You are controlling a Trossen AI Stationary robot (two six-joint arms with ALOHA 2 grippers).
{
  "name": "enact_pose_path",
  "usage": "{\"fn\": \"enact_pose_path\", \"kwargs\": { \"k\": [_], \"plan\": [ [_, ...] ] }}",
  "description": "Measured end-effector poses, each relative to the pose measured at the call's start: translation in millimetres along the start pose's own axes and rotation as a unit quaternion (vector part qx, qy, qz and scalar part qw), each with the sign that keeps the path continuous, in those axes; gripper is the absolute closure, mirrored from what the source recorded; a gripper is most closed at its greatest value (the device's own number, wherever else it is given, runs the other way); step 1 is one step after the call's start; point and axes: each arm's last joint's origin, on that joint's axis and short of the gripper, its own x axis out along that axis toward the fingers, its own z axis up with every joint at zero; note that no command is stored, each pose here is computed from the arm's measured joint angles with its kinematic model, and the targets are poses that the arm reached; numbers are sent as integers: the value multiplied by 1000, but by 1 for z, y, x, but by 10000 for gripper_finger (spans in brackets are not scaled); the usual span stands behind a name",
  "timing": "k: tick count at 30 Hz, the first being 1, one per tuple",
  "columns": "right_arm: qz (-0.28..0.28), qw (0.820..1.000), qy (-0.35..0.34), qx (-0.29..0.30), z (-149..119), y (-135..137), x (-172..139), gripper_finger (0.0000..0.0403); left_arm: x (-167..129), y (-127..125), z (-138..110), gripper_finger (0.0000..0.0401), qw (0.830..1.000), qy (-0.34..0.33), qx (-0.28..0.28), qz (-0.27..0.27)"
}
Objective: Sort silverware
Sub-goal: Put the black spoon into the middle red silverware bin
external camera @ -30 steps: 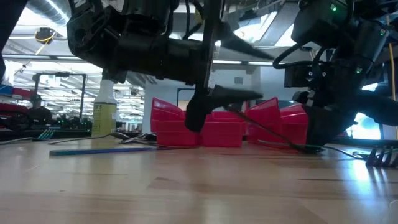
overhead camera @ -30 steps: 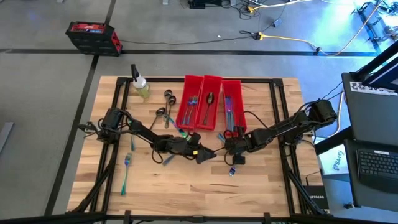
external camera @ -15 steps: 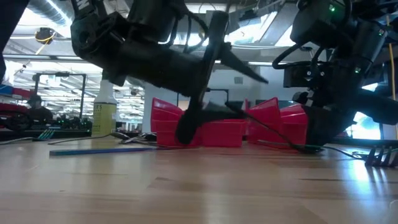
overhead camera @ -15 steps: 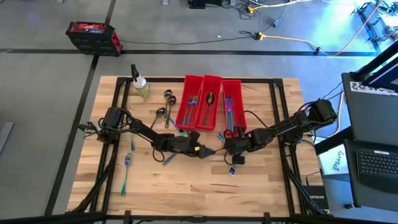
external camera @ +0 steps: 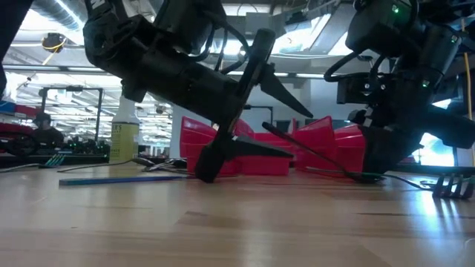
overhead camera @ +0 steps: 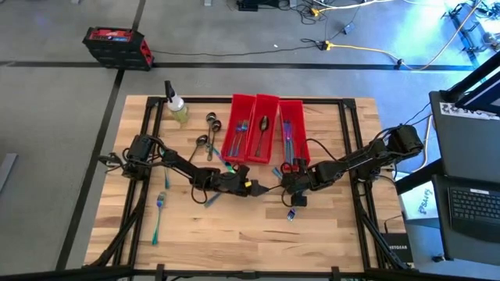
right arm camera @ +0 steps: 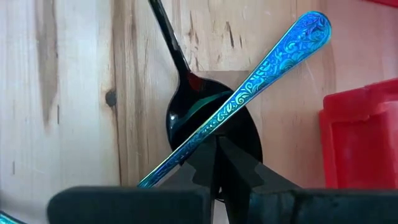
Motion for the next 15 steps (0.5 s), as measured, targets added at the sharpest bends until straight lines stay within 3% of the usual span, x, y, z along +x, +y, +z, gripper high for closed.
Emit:
{"fn": "enact_pose_path", "kwargs": {
  "k": [15],
  "plan": [
    [7,1000,2,-8,0,0,0,403,-2,0,-9,166,998,51,-20,-3]
  ]
}}
